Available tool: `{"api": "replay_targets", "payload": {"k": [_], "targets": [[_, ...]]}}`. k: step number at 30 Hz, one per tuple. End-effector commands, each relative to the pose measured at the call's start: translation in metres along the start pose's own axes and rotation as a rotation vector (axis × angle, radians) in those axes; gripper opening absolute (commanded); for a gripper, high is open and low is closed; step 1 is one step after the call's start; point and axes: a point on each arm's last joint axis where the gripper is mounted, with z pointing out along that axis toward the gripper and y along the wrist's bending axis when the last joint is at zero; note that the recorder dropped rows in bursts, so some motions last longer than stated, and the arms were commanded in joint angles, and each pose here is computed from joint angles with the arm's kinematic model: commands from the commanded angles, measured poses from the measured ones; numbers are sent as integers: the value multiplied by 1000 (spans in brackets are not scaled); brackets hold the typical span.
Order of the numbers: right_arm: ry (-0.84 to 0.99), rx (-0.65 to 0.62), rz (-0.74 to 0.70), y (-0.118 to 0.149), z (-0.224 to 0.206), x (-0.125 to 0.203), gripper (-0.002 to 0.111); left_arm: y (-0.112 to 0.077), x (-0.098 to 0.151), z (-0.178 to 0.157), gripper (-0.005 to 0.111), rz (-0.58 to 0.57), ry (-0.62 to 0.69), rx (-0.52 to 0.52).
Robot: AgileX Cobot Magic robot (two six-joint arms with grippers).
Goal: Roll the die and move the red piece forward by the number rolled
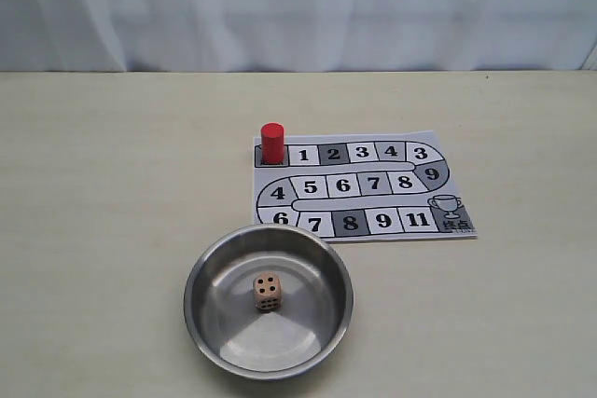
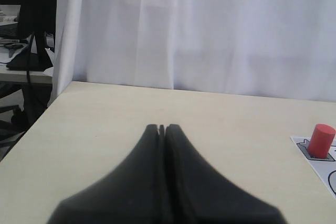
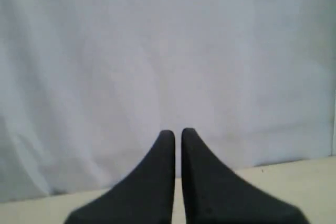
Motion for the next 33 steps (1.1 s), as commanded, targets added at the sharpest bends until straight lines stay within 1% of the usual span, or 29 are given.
{"api": "replay_targets", "payload": {"k": [1,3,6,8,10,11,12,15,17,20,23,25,29,33], "targets": [[199,0,-91,1,30,-9,4,0,-3,0,0,1,-19,1],[276,-3,-93,0,46,-10,4,0,-3,0,0,1,-19,1],[355,-8,-58,-2,72,-7,4,0,-3,0,0,1,-19,1],[419,-38,-79,-2,90,-2,4,0,-3,0,0,1,-19,1],[479,-102,-103,-1,106,8,6,0,-3,0,0,1,-19,1],[505,-151,-102,3,114,13,11,0,-3,0,0,1,-19,1],[541,-221,-159,7,126,22,20,0,-3,0,0,1,-19,1],[609,-319,-235,19,139,38,42,0,-3,0,0,1,-19,1],[665,-372,-265,28,146,50,51,0,-3,0,0,1,-19,1],[747,-462,-300,46,157,65,53,0,-3,0,0,1,-19,1],[831,-540,-285,66,166,78,53,0,-3,0,0,1,-19,1],[888,-582,-306,79,172,86,53,0,-3,0,0,1,-19,1],[1008,-607,-384,100,184,104,53,0,-3,0,0,1,-19,1],[1048,-645,-433,124,190,116,53,0,-3,0,0,1,-19,1]]}}
